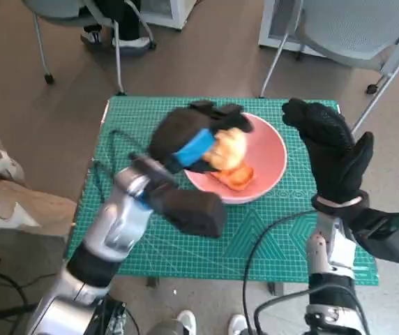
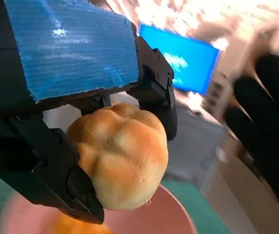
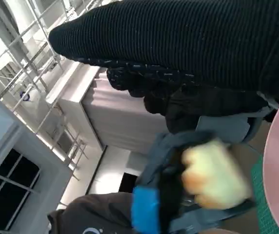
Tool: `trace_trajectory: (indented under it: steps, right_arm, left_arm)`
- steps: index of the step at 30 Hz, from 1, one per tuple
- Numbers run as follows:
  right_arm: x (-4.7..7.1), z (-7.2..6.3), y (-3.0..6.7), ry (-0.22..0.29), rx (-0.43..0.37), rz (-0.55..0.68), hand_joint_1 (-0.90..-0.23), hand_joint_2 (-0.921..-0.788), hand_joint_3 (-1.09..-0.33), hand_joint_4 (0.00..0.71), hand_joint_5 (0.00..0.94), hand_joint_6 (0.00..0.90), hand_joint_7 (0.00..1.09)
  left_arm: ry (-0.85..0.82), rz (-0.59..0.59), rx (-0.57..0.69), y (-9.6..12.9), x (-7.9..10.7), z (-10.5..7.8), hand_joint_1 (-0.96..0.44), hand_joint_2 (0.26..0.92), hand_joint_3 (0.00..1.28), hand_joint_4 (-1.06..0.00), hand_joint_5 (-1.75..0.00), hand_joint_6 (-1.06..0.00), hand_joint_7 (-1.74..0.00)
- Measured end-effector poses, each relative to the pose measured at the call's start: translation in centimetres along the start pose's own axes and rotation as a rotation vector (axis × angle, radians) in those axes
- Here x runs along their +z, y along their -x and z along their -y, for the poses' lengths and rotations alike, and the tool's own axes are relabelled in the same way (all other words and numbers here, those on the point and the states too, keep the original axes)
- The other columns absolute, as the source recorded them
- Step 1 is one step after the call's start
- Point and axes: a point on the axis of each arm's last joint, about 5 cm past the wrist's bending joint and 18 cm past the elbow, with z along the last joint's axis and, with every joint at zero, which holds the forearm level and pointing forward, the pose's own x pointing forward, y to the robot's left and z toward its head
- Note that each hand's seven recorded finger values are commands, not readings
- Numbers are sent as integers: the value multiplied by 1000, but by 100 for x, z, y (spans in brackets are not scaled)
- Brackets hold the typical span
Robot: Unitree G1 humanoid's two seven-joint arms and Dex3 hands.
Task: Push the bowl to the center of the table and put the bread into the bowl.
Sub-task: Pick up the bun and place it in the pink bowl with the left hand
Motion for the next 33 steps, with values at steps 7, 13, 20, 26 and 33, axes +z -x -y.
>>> trace_trajectory:
  steps: [7, 13, 20, 26, 33]
  right_arm:
    - [5, 19, 46, 4, -12, -6, -646, -921, -751, 234, 2, 97, 500]
    - [16, 36, 54, 3, -21, 1, -645, -921, -744, 236, 3, 104, 491]
    - [20, 42, 55, 6, -23, 3, -644, -921, -741, 237, 3, 109, 482]
    - [23, 41, 53, 11, -24, 10, -639, -921, -744, 236, 2, 109, 475]
    - [22, 35, 41, 18, -27, 15, -625, -921, -751, 234, 1, 108, 471]
  left_arm:
    - [84, 28, -32, -82, -65, 86, -161, 880, 147, -415, -606, -404, -909]
    - [133, 4, -93, -77, -146, 131, -285, 877, 19, -116, -53, -294, -158]
    - [132, -5, -143, -63, -190, 121, -439, 862, 2, -11, -4, -230, -45]
    - [100, 13, -143, -59, -217, 106, -547, 861, 3, 0, 0, -205, -21]
    - [70, 18, -112, -40, -278, 105, -654, 912, 66, 1, 1, -187, -9]
